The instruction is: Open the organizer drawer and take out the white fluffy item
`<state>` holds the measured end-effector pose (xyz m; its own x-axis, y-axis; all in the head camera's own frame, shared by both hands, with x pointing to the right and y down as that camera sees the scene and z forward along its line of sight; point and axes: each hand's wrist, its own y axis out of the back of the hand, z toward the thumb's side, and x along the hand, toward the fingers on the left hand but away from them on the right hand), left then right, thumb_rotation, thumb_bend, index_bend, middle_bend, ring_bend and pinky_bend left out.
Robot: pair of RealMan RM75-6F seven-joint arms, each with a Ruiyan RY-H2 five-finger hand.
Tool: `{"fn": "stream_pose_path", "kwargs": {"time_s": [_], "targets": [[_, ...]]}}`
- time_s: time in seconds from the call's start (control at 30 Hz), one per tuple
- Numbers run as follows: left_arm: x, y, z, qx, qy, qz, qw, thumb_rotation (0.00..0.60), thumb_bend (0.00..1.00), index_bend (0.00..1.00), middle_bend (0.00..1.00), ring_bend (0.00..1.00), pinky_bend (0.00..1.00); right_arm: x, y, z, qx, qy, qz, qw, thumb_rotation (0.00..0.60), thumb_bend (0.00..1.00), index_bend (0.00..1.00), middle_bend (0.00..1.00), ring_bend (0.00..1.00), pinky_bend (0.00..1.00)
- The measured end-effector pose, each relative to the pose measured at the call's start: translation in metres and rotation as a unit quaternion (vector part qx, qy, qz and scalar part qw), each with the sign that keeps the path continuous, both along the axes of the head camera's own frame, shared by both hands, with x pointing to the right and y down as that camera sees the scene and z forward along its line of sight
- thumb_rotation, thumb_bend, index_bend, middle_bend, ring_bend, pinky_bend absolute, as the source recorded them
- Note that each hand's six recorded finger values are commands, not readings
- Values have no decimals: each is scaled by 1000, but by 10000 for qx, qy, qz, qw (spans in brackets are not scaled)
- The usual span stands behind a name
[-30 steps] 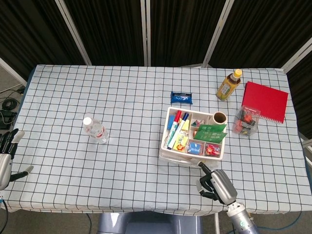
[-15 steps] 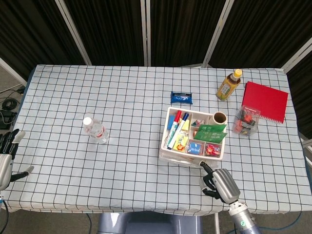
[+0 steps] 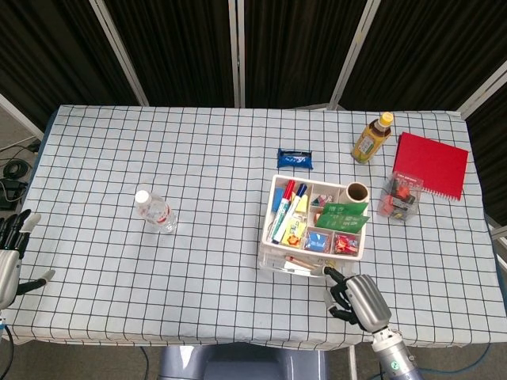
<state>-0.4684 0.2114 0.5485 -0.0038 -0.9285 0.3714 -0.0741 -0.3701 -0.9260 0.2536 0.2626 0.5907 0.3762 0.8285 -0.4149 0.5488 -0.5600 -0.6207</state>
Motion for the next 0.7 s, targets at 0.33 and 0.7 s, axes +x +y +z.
{"fn": "stream_pose_path", "kwargs": {"time_s": [0.33,0.7], "targets": [[0,0,-3,43,32,-1,10000,600,121,0,0,0,0,0,11,-5,84,80,-80,9999,600,489,401,953,965,827],[1,0,-3,33,41,19,10000,600,120,0,0,0,0,3,21,-7,31,161,-149,9998,600,489,417,953,965,827]]}}
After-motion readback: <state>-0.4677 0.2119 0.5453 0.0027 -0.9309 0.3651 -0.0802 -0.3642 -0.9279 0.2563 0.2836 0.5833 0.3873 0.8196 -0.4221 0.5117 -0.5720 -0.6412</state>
